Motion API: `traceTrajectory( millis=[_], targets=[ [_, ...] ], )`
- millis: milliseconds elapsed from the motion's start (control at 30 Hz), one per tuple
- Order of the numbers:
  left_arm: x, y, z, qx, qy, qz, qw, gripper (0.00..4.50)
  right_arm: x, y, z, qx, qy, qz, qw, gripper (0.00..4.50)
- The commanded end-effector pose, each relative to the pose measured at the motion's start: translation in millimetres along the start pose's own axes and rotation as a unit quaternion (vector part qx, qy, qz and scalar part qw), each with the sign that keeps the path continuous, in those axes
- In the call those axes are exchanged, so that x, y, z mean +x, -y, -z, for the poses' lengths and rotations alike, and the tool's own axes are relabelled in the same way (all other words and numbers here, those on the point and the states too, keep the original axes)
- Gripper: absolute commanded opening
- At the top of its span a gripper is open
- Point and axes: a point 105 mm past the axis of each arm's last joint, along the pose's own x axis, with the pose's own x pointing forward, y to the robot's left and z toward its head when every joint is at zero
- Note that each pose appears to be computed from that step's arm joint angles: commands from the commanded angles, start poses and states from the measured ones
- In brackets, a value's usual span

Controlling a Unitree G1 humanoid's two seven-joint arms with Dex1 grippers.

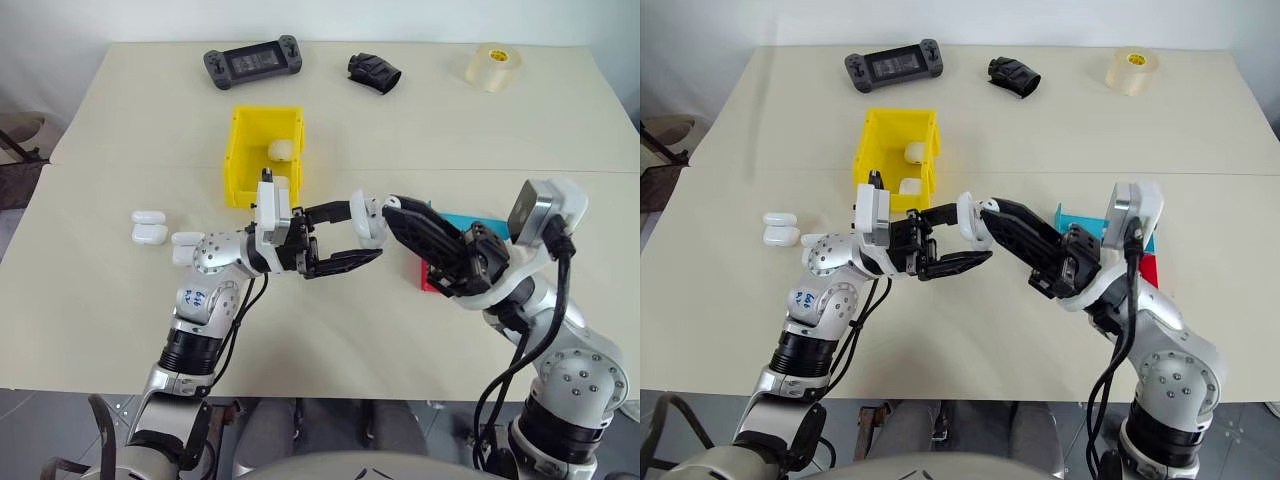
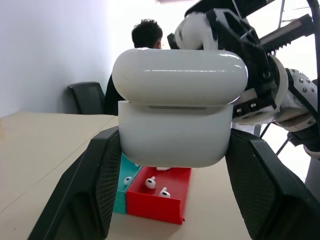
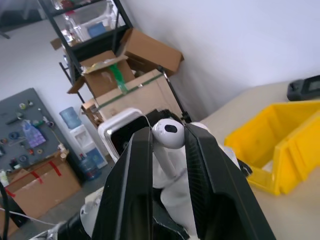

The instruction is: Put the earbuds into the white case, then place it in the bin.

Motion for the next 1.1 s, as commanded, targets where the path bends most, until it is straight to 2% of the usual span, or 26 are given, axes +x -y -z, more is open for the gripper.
traceTrajectory(
  millis=[33,500,1100],
  targets=[
    [6.7,4.8,-12.2,0.012,0.023,0.023,0.999,2.77,1.2,-7.1,-6.0,-0.031,0.018,-0.002,0.999,0.56],
    [9.7,6.2,-12.9,0.008,0.026,0.030,0.999,2.77,-3.3,-10.7,10.6,-0.011,0.019,0.014,1.000,0.56],
    [11.1,2.8,-17.2,0.012,0.035,0.028,0.999,2.77,-19.0,6.3,25.6,-0.038,-0.034,0.050,0.997,0.56]
  ],
)
